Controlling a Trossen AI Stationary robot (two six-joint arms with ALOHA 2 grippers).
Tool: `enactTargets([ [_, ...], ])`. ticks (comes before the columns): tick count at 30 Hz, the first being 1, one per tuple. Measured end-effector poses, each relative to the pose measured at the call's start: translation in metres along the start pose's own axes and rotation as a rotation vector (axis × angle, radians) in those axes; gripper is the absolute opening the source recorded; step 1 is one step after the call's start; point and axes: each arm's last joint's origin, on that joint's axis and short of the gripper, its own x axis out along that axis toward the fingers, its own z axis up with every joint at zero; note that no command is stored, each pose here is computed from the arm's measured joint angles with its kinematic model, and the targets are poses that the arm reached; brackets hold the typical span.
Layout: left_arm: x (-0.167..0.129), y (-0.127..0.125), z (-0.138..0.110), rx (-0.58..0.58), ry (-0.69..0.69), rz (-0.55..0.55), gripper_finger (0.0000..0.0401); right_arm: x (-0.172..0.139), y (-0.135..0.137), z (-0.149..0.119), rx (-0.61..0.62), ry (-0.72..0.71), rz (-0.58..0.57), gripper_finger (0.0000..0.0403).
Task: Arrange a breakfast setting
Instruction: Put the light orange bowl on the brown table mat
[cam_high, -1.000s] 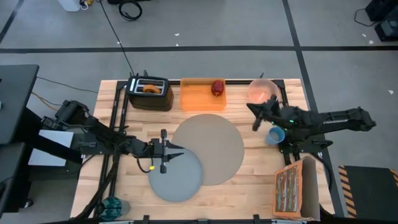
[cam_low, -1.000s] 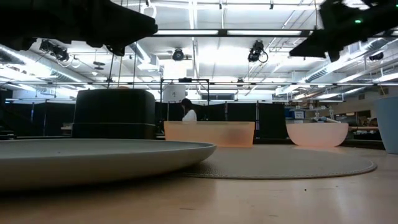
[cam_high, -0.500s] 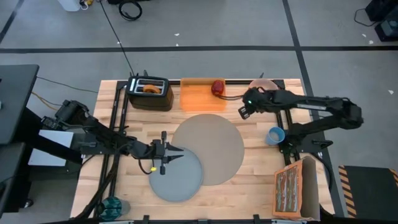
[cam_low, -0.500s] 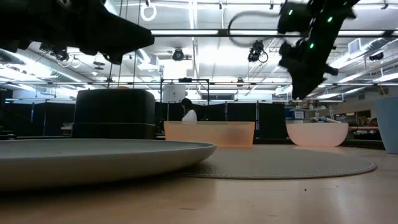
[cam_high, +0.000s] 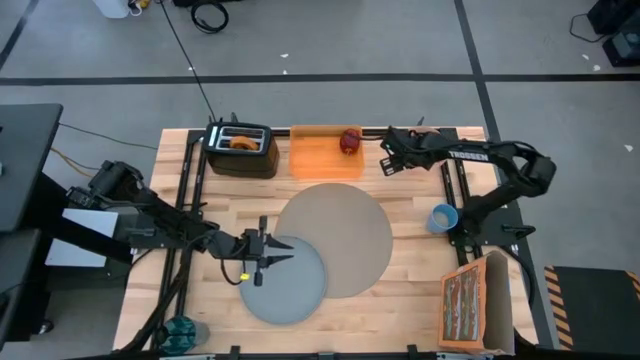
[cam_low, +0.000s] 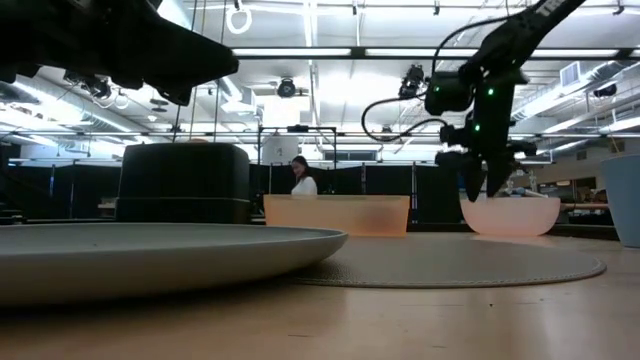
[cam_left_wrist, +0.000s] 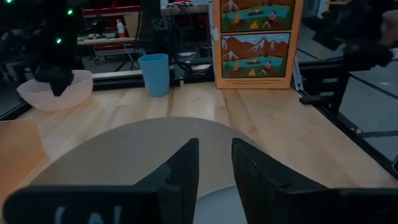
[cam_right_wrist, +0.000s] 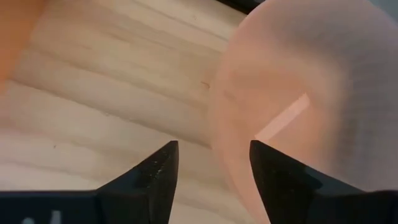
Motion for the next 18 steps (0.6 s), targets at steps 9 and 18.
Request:
enactTargets([
  [9,-0.001,-0.002,0.0,0.003,-0.001,-0.006,0.0102,0.024,-0.003,0.007,0.056,0.031,-0.038,0.0154],
  [18,-0.001,-0.002,0.0,0.001,-0.001,-0.007,0.0102,0.022,-0.006,0.01,0.077,0.027,-0.01,0.0061],
])
